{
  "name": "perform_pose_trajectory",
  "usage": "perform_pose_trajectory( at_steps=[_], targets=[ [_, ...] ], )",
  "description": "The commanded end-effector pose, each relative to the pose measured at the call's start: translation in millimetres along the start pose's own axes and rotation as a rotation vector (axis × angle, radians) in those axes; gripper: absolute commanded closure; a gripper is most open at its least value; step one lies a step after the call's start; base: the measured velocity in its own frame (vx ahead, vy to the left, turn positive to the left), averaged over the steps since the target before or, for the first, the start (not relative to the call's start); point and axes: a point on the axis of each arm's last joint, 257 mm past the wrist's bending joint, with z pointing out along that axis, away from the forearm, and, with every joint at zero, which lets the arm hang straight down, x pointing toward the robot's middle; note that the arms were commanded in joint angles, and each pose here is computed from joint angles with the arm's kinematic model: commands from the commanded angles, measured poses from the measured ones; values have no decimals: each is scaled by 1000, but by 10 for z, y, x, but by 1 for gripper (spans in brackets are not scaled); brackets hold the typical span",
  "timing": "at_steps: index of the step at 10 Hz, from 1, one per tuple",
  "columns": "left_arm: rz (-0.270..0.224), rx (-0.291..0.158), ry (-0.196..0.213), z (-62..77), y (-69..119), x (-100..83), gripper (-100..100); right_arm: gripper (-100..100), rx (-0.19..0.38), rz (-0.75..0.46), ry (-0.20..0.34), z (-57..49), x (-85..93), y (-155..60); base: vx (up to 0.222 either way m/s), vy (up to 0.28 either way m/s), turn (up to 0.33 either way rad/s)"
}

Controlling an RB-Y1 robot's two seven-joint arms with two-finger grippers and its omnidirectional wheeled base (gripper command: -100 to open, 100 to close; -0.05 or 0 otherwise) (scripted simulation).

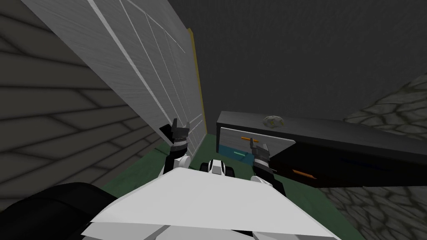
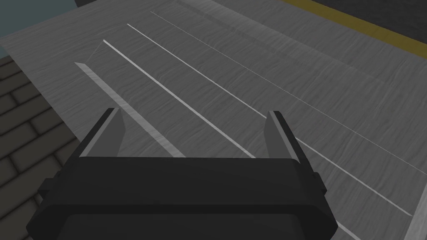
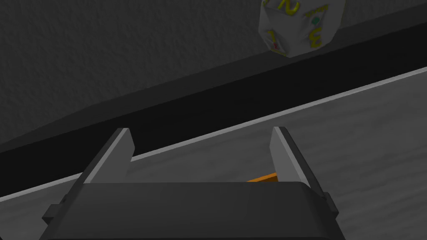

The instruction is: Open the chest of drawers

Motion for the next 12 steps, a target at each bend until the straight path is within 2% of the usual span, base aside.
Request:
perform_pose_trajectory(
  at_steps=[1, 2, 3, 4, 5, 6, 8, 9, 12],
  targets=[
    [0, 0, 0, 0, 0, 0, 0, -100, -14, 71, -12, -15, -72, 49, 11, -4, 7],
    [0, 0, 0, 0, 0, 0, 0, -100, -42, 128, -35, -57, -181, 138, 17, -5, 176],
    [0, 0, 0, 0, 0, 0, 0, -100, -42, 154, -34, -57, -181, 138, 19, -8, 114],
    [0, 0, 0, 0, 0, 0, 0, -100, -71, 201, -55, -103, -288, 225, 27, -9, 184],
    [0, 0, 0, 0, 0, 0, 0, -100, -71, 229, -54, -103, -288, 225, 23, -9, 102],
    [0, 0, 0, 0, 0, 0, 0, -100, -100, 273, -73, -151, -392, 310, 22, -6, 193],
    [0, 0, 0, 0, 0, 0, 0, -100, -101, 310, -72, -151, -392, 310, 12, -6, 31],
    [0, 0, 0, 0, 0, 0, 0, -100, -130, 364, -88, -200, -490, 393, 14, -2, 153],
    [0, 0, 0, 0, 0, 0, 0, -100, -160, 449, -100, -250, -582, 474, 18, -9, 131]
  ],
)
